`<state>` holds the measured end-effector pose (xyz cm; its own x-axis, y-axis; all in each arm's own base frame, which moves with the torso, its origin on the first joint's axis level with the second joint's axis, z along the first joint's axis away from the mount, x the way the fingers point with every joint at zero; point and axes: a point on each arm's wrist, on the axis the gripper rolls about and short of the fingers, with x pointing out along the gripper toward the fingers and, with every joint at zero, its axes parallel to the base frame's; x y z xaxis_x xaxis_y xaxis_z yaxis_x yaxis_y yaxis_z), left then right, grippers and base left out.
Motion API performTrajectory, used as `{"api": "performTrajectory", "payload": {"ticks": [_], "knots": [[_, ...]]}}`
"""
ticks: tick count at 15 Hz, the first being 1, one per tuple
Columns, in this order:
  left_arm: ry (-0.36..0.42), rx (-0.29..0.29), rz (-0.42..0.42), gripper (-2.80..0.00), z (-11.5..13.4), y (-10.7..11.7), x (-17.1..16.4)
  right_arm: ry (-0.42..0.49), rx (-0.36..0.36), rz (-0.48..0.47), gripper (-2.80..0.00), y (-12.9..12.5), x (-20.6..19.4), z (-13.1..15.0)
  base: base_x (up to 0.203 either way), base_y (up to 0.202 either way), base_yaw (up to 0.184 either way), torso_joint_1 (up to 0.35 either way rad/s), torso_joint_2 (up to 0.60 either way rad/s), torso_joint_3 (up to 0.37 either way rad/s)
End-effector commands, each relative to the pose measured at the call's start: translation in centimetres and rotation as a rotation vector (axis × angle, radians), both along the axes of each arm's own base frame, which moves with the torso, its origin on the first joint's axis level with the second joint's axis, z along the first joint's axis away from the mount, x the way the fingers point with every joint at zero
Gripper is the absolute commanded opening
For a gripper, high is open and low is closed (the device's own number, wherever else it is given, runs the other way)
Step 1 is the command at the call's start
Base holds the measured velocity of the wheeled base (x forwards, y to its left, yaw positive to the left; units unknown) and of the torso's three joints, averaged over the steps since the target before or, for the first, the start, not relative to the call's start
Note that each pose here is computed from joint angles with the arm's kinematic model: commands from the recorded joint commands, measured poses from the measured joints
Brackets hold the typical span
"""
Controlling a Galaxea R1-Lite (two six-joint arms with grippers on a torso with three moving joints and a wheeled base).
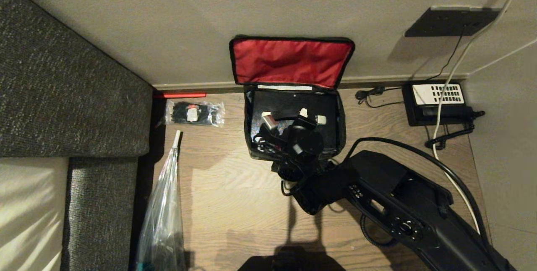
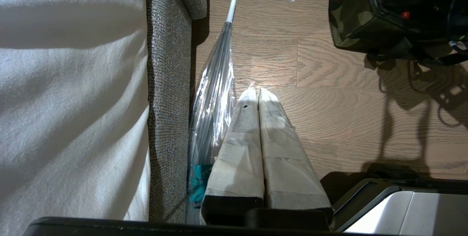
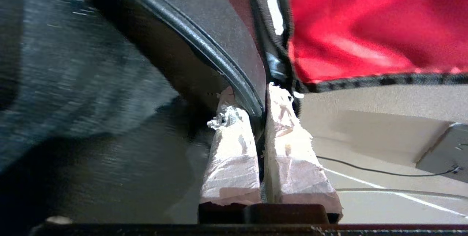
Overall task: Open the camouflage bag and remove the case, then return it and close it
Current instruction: Grip the handle, then lift the black box
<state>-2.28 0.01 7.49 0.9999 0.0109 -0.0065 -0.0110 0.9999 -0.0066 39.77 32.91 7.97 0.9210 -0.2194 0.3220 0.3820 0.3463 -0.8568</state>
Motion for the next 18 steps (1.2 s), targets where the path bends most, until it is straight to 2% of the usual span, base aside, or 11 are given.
{"api": "performTrajectory", "payload": {"ticks": [1,4,13,18], "knots": [[0.001,0.001,0.001,-2.8,-0.1,0.0,0.0,-0.02,0.022,0.01,-2.8,0.4,-1.0,1.7,0.0,0.0,0.0,0.0,0.0,0.0],[0.001,0.001,0.001,-2.8,-0.1,0.0,0.0,-0.004,0.036,0.036,-2.8,1.2,-2.5,2.0,0.0,0.0,0.0,0.0,0.0,0.0],[0.001,0.001,0.0,-2.8,-0.1,0.0,0.0,-0.01,0.043,0.044,-2.8,1.4,-3.0,2.8,0.0,0.0,0.0,0.0,0.0,0.0],[0.001,0.001,0.0,-2.8,-0.1,0.0,0.0,-0.033,0.065,0.058,-2.8,1.6,-3.8,4.5,0.0,0.0,0.0,0.0,0.0,0.0]]}}
